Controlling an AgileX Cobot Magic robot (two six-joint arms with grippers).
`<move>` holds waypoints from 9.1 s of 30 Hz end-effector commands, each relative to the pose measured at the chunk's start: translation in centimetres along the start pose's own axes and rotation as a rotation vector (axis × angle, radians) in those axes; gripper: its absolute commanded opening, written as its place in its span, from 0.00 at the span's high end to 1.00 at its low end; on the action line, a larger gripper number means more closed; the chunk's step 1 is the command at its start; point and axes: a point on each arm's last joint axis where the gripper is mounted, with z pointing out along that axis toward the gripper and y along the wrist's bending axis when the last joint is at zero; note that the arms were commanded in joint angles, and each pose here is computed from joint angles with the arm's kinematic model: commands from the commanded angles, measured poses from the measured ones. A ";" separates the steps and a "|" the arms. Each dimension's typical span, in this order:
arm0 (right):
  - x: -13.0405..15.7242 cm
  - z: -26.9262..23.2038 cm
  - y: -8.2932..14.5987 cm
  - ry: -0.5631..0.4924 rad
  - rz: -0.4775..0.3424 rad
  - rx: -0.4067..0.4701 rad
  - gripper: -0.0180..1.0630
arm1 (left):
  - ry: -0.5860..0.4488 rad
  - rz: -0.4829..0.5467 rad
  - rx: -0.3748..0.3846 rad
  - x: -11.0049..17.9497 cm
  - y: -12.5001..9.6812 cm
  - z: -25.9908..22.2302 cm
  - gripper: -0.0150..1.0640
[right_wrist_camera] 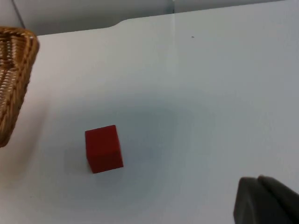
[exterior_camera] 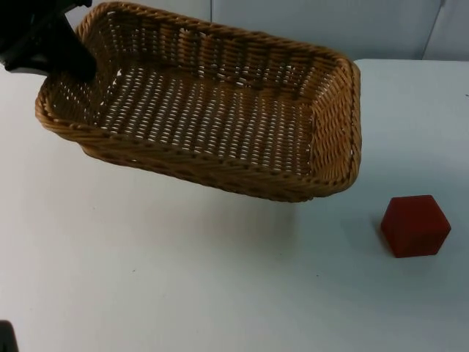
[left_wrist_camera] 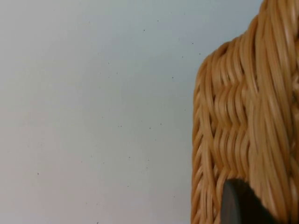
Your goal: Pick up the basket with the left hand and place the cube into the basket with the right hand.
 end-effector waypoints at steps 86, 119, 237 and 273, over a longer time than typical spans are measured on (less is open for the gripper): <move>-18.4 33.8 15.3 0.530 -0.420 -0.185 0.99 | -0.026 -0.029 0.023 -0.2 -0.5 -0.3 0.99; -11.2 34.2 28.9 0.637 -0.421 -0.732 0.15 | -0.025 -0.029 0.023 -0.2 -0.4 -0.3 0.99; -9.0 3.1 3.6 0.077 -0.332 -0.402 0.99 | -0.644 0.386 -0.535 29.1 -6.5 -27.1 0.99; -1.6 5.1 3.6 0.461 -0.423 -0.483 0.99 | -0.548 0.327 -0.558 28.9 -4.2 -23.7 0.99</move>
